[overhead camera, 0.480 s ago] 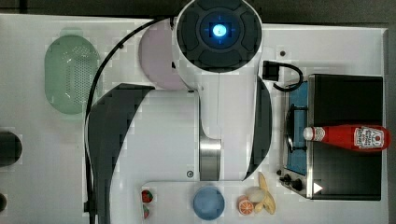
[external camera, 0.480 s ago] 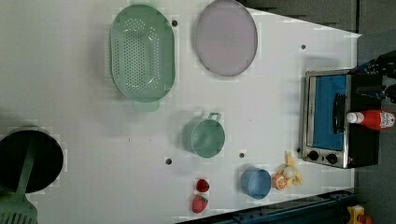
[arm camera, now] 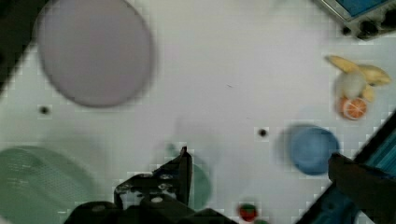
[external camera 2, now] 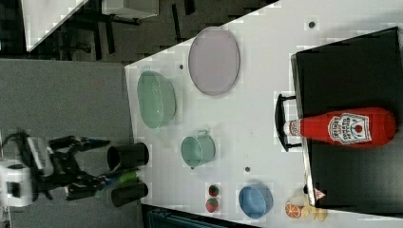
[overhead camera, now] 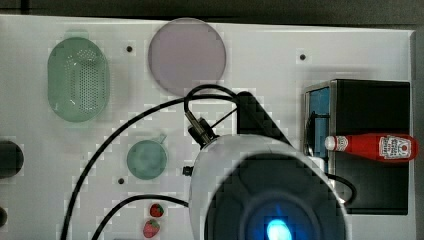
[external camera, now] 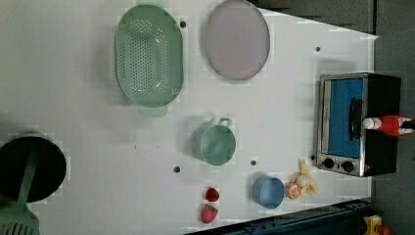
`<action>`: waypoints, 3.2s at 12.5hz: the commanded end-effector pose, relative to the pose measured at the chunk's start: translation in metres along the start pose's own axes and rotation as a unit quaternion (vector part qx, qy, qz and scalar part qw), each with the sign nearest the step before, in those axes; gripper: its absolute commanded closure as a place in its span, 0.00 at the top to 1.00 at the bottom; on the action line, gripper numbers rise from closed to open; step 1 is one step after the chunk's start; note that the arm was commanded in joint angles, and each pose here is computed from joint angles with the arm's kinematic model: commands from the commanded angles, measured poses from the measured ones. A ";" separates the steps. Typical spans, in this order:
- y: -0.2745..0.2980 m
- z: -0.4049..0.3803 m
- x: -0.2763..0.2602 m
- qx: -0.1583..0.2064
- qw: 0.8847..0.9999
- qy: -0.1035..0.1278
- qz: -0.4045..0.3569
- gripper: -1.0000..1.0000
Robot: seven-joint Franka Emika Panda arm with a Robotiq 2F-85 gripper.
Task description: Pick Ketchup from oven and place it on table.
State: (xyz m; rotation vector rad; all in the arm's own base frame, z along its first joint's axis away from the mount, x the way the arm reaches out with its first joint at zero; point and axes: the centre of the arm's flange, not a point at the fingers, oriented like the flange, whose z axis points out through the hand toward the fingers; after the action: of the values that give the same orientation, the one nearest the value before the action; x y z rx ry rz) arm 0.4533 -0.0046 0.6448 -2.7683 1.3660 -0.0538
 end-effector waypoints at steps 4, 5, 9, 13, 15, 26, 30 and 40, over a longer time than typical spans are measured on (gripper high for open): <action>0.056 0.056 0.099 -0.012 0.991 -0.033 0.128 1.00; 0.070 0.063 0.117 -0.011 0.988 -0.035 0.150 1.00; 0.145 0.108 0.203 -0.011 0.966 -0.028 0.256 1.00; 0.204 0.148 0.274 0.006 0.943 0.047 0.330 1.00; 0.225 0.169 0.292 -0.008 0.934 0.061 0.352 1.00; 0.256 0.248 0.336 -0.041 0.937 0.054 0.343 1.00; 0.262 0.262 0.340 -0.039 0.932 0.049 0.356 1.00; 0.138 0.106 0.272 -0.002 0.970 -0.034 0.240 0.63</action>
State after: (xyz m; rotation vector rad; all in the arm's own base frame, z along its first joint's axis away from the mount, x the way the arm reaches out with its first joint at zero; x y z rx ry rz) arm 0.4906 -0.3429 0.5149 -2.1938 2.0967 0.0735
